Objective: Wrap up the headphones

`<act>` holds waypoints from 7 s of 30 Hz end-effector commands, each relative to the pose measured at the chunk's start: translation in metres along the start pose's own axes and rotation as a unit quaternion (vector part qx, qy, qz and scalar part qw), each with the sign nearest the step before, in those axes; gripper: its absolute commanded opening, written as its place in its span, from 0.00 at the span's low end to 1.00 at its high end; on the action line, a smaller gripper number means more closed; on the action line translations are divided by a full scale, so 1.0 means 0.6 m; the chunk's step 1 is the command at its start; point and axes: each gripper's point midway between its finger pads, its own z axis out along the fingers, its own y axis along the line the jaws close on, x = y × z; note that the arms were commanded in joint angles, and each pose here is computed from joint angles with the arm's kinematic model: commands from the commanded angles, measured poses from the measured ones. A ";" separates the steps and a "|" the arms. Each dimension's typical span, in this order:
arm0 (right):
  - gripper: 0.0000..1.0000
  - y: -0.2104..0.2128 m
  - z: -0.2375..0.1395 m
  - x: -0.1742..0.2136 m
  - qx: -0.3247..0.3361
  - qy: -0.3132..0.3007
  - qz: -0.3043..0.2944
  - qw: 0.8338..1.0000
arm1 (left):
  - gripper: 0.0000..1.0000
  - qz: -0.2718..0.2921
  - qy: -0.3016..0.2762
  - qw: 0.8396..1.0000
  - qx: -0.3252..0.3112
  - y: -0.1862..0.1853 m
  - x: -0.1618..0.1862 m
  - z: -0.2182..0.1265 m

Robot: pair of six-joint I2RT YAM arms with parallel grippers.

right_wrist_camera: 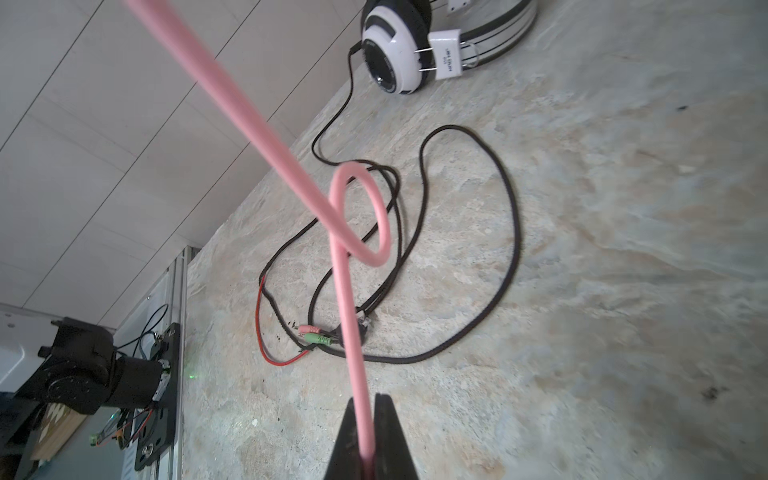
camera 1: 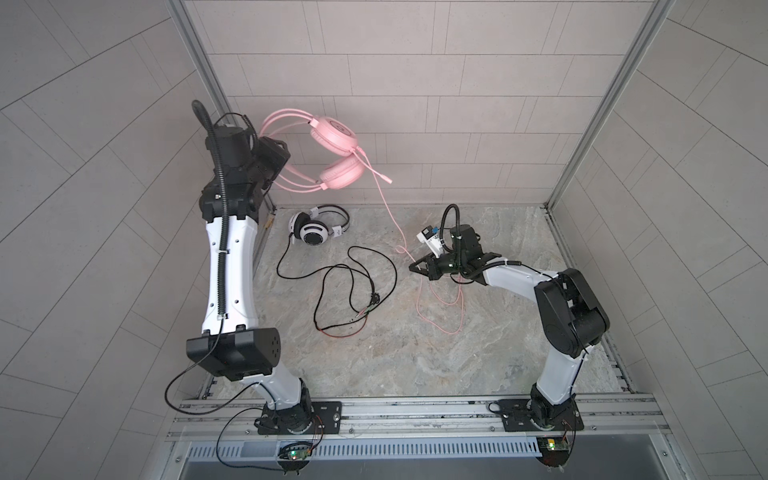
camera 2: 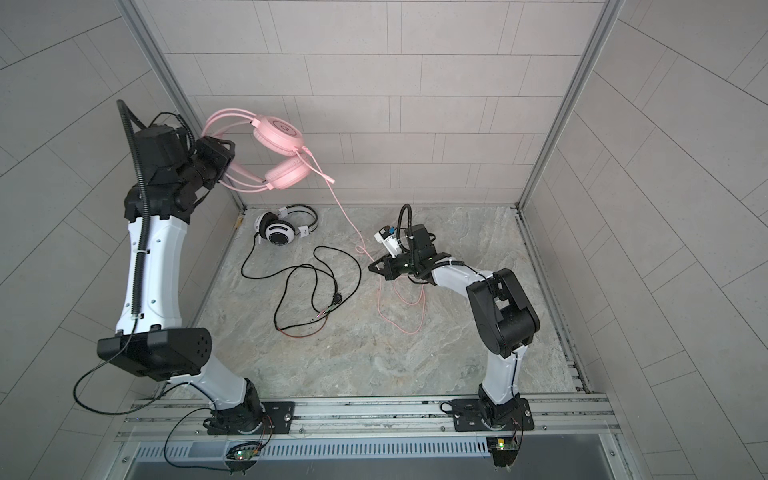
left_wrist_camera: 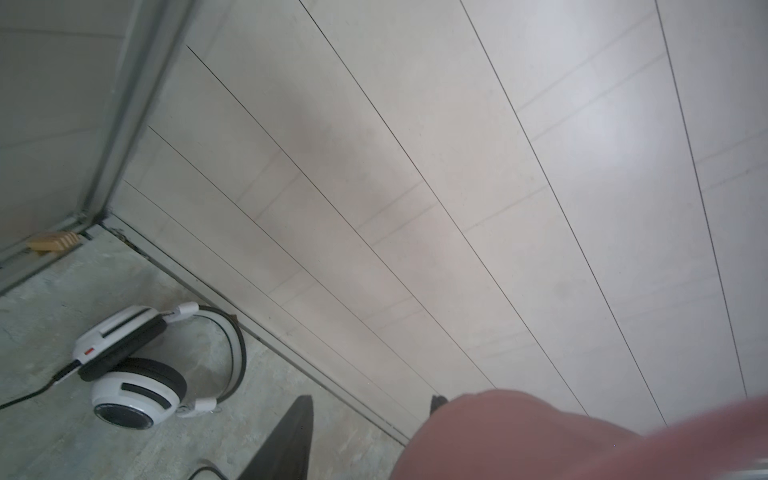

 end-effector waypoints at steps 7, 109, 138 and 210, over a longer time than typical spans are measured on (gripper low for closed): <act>0.01 -0.088 -0.087 0.012 0.108 -0.007 0.027 0.994 | 0.00 -0.048 -0.204 0.977 -0.044 0.029 -0.127 -0.066; 0.00 0.282 -0.232 -0.082 0.120 0.102 -0.212 0.965 | 0.00 0.276 0.104 0.949 -0.116 0.155 0.312 -0.101; 0.00 0.242 -0.203 -0.116 0.158 0.055 -0.213 0.963 | 0.00 0.107 0.380 0.917 0.066 0.075 0.528 -0.070; 0.33 0.067 -0.056 -0.173 -0.029 -0.154 0.100 0.983 | 0.00 -0.108 0.206 0.929 0.287 -0.208 0.309 -0.098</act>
